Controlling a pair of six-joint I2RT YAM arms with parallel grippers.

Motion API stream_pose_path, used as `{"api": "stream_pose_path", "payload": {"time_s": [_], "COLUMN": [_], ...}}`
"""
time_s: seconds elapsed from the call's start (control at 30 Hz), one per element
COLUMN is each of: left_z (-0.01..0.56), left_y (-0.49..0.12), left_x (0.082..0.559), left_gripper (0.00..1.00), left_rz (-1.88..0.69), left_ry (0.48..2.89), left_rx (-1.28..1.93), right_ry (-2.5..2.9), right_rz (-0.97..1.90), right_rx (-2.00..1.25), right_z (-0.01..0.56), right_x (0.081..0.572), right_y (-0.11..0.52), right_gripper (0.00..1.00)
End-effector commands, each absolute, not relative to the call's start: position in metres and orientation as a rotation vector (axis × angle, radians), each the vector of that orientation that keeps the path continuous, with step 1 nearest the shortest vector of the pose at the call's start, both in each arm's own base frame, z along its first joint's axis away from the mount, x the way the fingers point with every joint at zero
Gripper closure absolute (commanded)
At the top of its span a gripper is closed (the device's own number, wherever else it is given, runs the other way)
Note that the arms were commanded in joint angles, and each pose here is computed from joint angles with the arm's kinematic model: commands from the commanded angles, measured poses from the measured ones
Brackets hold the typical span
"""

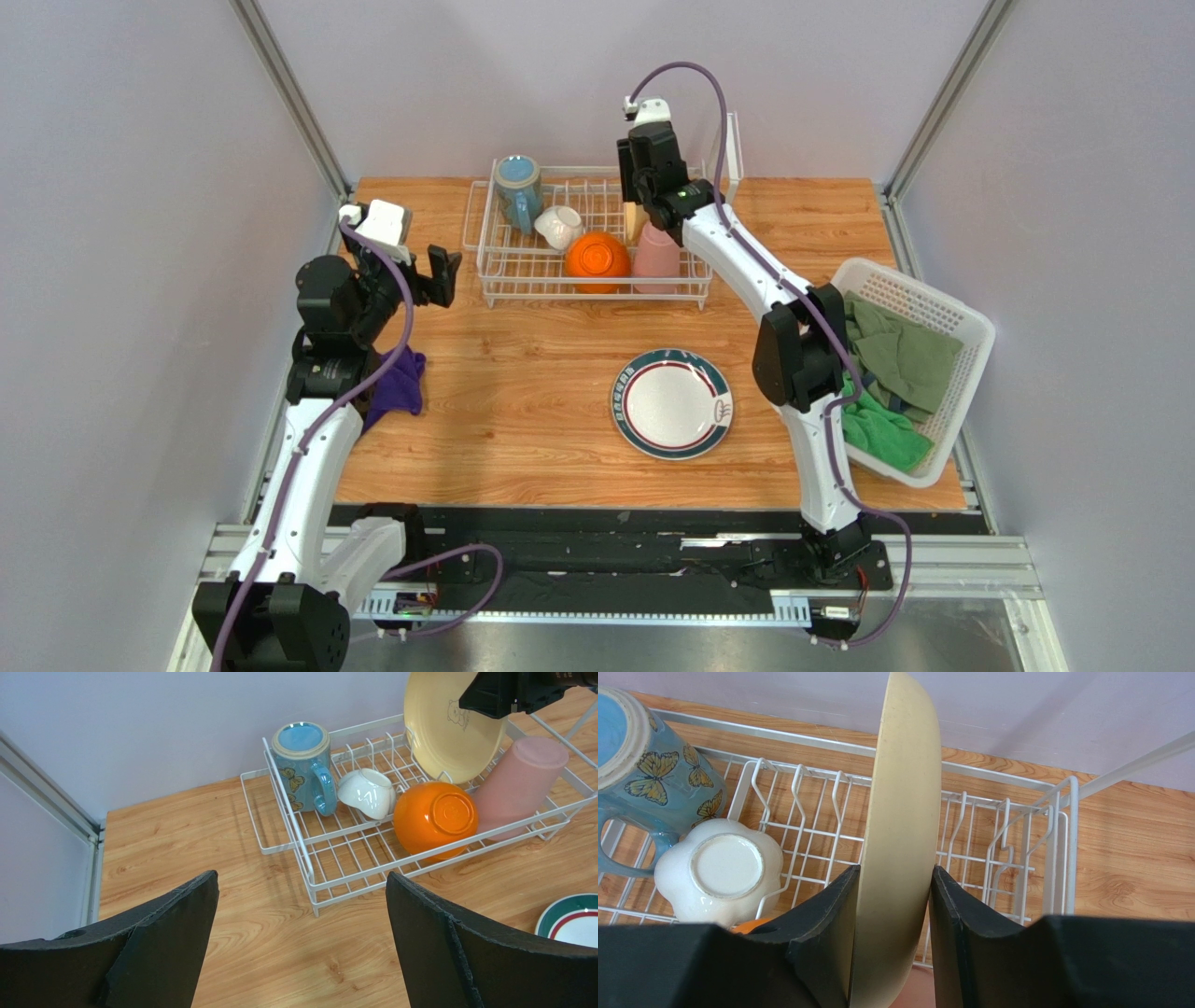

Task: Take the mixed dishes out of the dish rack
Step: Pick up the plate from the dish rack.

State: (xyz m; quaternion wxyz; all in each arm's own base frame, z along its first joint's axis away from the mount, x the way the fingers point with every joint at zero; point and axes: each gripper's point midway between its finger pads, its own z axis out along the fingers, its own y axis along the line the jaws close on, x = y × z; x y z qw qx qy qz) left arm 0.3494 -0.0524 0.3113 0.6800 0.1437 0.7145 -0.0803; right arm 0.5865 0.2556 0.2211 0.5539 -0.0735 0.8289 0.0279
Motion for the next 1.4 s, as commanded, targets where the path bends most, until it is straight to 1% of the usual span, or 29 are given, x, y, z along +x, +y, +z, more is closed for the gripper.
{"api": "stream_pose_path", "payload": {"time_s": [0.0,0.27,0.3,0.87,1.37], "left_z": [0.325,0.325,0.326,0.326,0.328], "left_y": [-0.053,-0.053,-0.053,-0.054,-0.055], "left_x": [0.348,0.347,0.346,0.345,0.344], "left_gripper": [0.03,0.03,0.03,0.03,0.03], "left_rz": [-0.186,-0.188,-0.189,-0.194,-0.195], "left_ry": [1.555,1.553,1.552,1.55,1.545], "left_rx": [0.318,0.318,0.317,0.321,0.322], "right_ry": [1.812,1.789,1.786,1.739,1.707], "right_rz": [0.094,0.039,0.02,-0.083,-0.122], "right_rx": [-0.115,-0.061,-0.048,0.016,-0.007], "right_z": [0.29,0.302,0.303,0.328,0.341], "right_x": [0.59,0.59,0.59,0.582,0.578], "right_y": [0.253,0.242,0.239,0.221,0.215], "right_gripper": [0.87,1.0,1.0,1.0,1.0]}}
